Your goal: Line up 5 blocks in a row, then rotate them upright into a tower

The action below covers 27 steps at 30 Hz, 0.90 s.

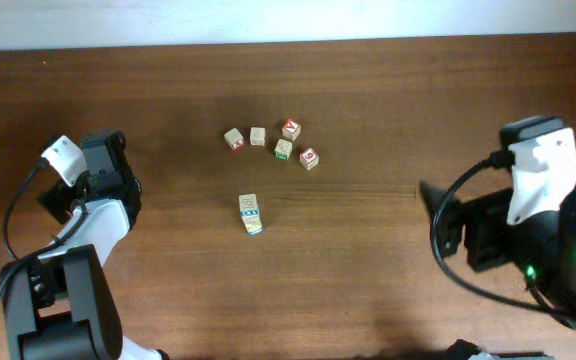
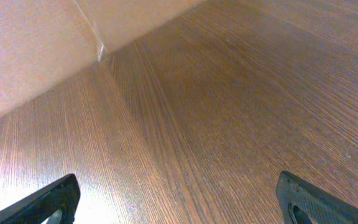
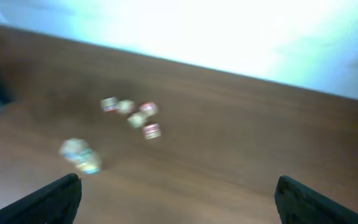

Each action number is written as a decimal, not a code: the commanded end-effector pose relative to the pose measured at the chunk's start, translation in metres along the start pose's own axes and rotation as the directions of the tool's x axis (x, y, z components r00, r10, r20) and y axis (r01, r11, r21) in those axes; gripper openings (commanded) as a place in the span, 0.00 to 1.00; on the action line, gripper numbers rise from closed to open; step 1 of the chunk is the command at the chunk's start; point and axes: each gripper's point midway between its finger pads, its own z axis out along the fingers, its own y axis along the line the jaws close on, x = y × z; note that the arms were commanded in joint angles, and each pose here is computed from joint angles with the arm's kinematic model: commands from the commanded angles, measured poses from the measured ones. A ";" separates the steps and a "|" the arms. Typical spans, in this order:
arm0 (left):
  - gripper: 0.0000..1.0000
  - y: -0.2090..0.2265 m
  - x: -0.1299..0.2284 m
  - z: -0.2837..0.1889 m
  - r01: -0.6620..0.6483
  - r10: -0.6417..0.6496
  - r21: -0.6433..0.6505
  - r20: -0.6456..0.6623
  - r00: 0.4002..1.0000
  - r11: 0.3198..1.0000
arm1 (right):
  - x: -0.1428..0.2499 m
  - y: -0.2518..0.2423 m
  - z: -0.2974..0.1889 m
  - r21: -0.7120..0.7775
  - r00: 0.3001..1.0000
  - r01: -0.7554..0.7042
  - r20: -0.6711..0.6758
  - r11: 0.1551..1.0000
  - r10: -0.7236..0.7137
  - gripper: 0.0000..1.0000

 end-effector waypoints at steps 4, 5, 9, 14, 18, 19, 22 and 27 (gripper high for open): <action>0.99 0.000 0.001 0.001 -0.007 0.007 -0.002 -0.002 1.000 1.000 | -0.031 -0.019 0.005 0.068 0.967 0.234 0.089 0.970 -0.239 0.99; 0.99 0.000 0.001 0.001 -0.007 0.007 -0.002 -0.002 1.000 1.000 | -0.035 -0.027 0.006 0.075 0.973 0.197 0.103 0.977 -0.205 0.99; 0.99 0.000 0.001 0.001 -0.006 0.006 -0.002 -0.002 1.000 1.000 | -0.051 -0.031 0.011 0.029 0.940 0.245 0.238 0.969 -0.244 0.99; 0.99 0.000 0.001 0.001 -0.007 0.007 -0.002 -0.002 1.000 1.000 | -0.029 -0.046 0.036 0.090 0.907 0.255 0.323 0.963 -0.271 0.99; 0.99 0.000 0.001 0.001 -0.007 0.007 -0.002 -0.002 1.000 1.000 | 0.023 -0.051 0.064 0.113 0.877 0.274 0.378 0.955 -0.296 0.99; 0.99 0.000 0.001 0.001 -0.007 0.007 -0.002 -0.002 1.000 1.000 | 0.039 -0.051 0.069 0.129 0.865 0.273 0.400 0.953 -0.302 0.99; 0.99 0.000 0.001 0.001 -0.007 0.007 -0.002 -0.002 1.000 1.000 | 0.081 -0.051 0.080 0.184 0.813 0.270 0.483 0.945 -0.326 0.99; 0.99 0.000 0.001 0.001 -0.007 0.007 -0.002 -0.002 1.000 1.000 | 0.150 -0.047 0.106 0.248 0.744 0.256 0.567 0.934 -0.354 0.99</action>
